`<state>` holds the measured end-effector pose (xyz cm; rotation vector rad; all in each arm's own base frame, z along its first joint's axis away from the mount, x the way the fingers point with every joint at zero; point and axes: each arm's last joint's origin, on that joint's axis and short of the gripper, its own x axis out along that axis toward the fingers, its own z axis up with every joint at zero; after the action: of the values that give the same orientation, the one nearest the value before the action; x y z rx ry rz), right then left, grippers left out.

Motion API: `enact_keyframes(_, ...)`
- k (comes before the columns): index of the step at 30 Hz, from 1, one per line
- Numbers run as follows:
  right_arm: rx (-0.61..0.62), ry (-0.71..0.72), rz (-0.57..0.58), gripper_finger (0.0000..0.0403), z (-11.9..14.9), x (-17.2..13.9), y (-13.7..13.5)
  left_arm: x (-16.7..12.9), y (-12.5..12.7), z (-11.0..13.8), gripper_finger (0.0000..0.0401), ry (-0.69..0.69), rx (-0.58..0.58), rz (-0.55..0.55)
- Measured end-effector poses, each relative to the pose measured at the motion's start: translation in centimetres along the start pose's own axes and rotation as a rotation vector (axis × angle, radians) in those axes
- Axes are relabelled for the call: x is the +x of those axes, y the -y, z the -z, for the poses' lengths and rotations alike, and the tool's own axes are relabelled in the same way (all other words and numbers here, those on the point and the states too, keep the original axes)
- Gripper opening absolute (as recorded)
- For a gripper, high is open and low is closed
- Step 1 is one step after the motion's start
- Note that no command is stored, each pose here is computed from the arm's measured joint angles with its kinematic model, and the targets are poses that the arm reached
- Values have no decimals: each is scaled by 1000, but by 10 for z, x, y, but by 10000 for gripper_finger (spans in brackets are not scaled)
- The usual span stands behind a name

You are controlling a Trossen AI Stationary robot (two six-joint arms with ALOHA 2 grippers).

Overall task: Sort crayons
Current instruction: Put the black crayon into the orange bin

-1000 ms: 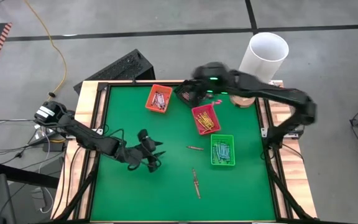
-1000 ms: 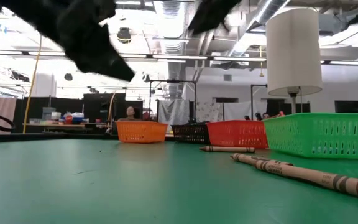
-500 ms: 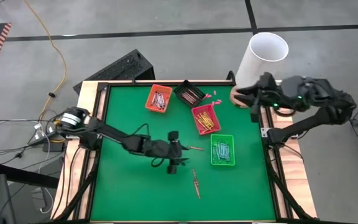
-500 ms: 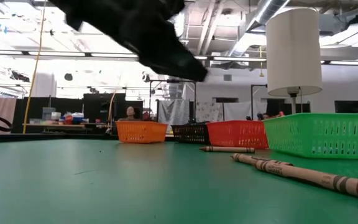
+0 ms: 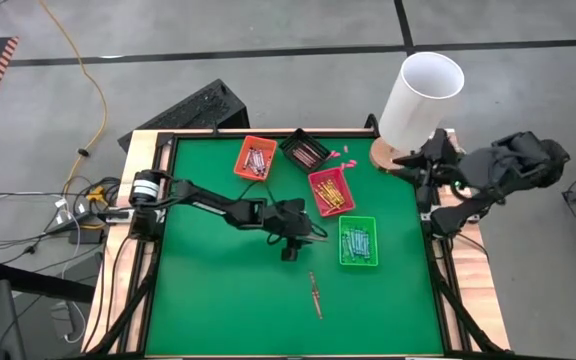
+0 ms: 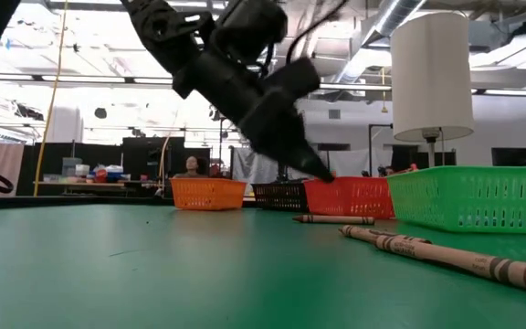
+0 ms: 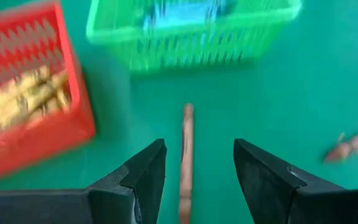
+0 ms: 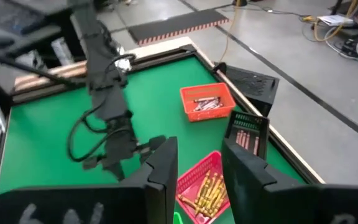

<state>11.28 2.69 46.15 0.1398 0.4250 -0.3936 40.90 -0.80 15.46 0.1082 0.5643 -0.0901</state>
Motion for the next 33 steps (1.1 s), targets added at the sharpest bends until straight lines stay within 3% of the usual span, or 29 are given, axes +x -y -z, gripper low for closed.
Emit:
enact_keyframes(11, -78, -33, -4, 120, 2, 13, -20, 11, -5, 26, 178, -153, 26, -11)
enact_keyframes(19, -95, -43, -17, 120, 2, 19, -30, 23, -10, 44, 174, -207, -29, 9)
enact_keyframes(23, -103, -49, -14, 120, 2, 23, -34, 22, -9, 47, 134, -241, -28, 2)
enact_keyframes(29, -111, -56, -6, 120, 3, 27, -38, 22, -10, 48, 26, -256, -30, -17)
enact_keyframes(33, -114, -58, -8, 120, 3, 28, -40, 22, -10, 48, 12, -263, -58, -49)
